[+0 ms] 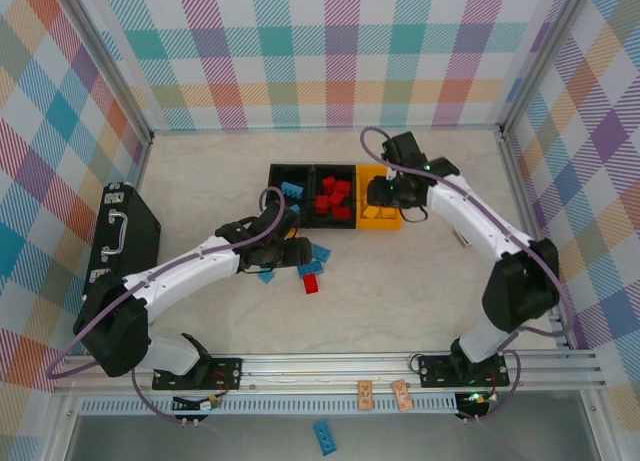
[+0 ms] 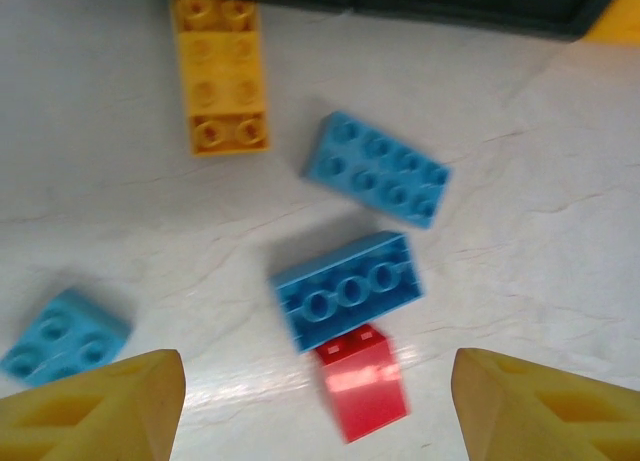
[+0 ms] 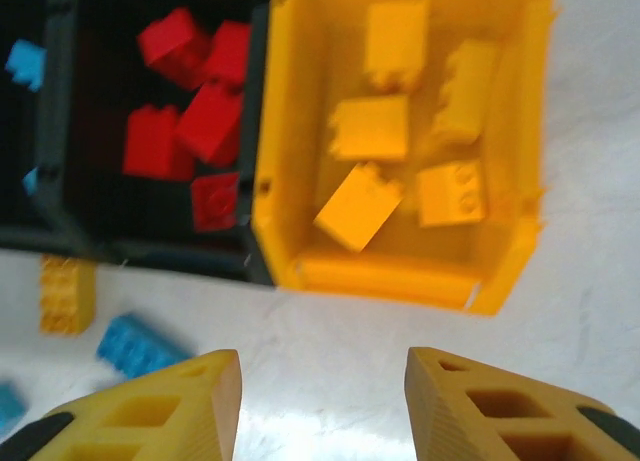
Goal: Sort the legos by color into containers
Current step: Pick up the lego from the center of the table, then place the lego on the lego, then pick up the lego from the center of the table, then place the lego on the lego.
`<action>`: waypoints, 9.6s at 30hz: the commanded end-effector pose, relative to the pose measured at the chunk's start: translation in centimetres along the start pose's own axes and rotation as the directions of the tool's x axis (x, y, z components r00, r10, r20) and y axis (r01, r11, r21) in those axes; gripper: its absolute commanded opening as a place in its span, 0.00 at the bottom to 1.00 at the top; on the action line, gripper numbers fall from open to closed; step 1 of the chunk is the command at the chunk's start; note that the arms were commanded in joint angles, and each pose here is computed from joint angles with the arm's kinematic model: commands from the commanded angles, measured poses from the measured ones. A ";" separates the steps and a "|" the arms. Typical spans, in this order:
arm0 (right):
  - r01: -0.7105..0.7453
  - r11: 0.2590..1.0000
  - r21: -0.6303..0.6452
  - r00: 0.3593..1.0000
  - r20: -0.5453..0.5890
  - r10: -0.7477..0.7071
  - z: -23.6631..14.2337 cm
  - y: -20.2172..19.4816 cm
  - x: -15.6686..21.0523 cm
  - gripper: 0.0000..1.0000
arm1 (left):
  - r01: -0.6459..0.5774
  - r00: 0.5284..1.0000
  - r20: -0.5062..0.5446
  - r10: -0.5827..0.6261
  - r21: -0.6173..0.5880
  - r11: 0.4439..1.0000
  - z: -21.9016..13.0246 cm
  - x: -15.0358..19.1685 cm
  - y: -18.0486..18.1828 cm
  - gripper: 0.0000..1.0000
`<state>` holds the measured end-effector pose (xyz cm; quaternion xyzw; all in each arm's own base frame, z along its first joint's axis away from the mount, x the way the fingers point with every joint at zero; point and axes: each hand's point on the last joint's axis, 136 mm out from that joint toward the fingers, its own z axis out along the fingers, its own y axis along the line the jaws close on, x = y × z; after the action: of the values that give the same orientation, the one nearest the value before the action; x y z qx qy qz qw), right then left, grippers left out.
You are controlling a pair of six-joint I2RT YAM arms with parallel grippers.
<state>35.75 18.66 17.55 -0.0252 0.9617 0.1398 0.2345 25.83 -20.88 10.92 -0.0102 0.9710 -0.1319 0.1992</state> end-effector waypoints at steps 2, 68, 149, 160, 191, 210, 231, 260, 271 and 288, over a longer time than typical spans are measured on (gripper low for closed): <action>-0.031 0.979 -0.204 0.999 -0.021 0.027 -0.2 3.1 3.1 0.49 | -0.019 0.999 -0.049 0.010 -0.186 0.982 -1.2 1.9 4.0 0.71; 0.011 0.890 -0.456 0.992 -0.106 -0.066 1.5 11.2 11.0 0.54 | 0.133 0.989 0.099 -0.113 -0.240 0.961 1.8 -10.0 3.8 0.26; 0.087 0.909 -0.407 0.987 -0.087 -0.133 2.6 10.8 13.5 0.58 | 0.019 0.997 0.079 0.000 -0.242 0.970 8.3 -4.6 2.6 0.60; 0.084 0.913 -0.400 0.986 -0.096 -0.133 2.7 10.6 13.7 0.58 | -0.001 0.999 0.052 0.015 -0.262 0.965 10.1 -4.6 2.6 0.50; 0.068 0.916 -0.395 0.987 -0.110 -0.121 3.3 10.2 14.3 0.57 | 0.159 0.985 0.117 -0.127 -0.324 0.933 10.9 -5.3 3.5 0.60; 0.066 0.914 -0.400 0.988 -0.105 -0.117 3.4 10.4 14.1 0.56 | 0.090 0.995 0.056 -0.078 -0.266 0.960 6.5 -2.9 4.0 0.29; -0.118 0.944 -0.307 0.993 -0.022 0.117 0.0 3.0 10.4 0.57 | -0.093 0.995 0.047 0.090 0.068 0.993 2.3 -7.0 -9.4 0.28; -0.351 0.921 -0.168 0.932 0.027 0.360 -1.4 -6.3 11.9 0.58 | -0.074 0.997 0.020 0.072 0.201 0.977 13.1 -13.8 -23.2 0.29; -0.352 0.916 -0.192 0.931 0.025 0.364 -1.2 -6.2 12.1 0.58 | -0.080 0.996 0.057 0.069 0.212 0.974 10.8 -14.6 -23.7 0.55; -0.184 0.928 -0.325 0.980 0.008 0.197 -2.2 -1.3 11.0 0.58 | -0.122 0.991 0.076 0.108 0.209 0.970 2.1 -8.4 -16.2 0.57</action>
<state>24.63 14.87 11.90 0.0807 0.9296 0.2884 0.2149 35.33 -37.53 16.67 0.0481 0.9430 -0.2300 0.2355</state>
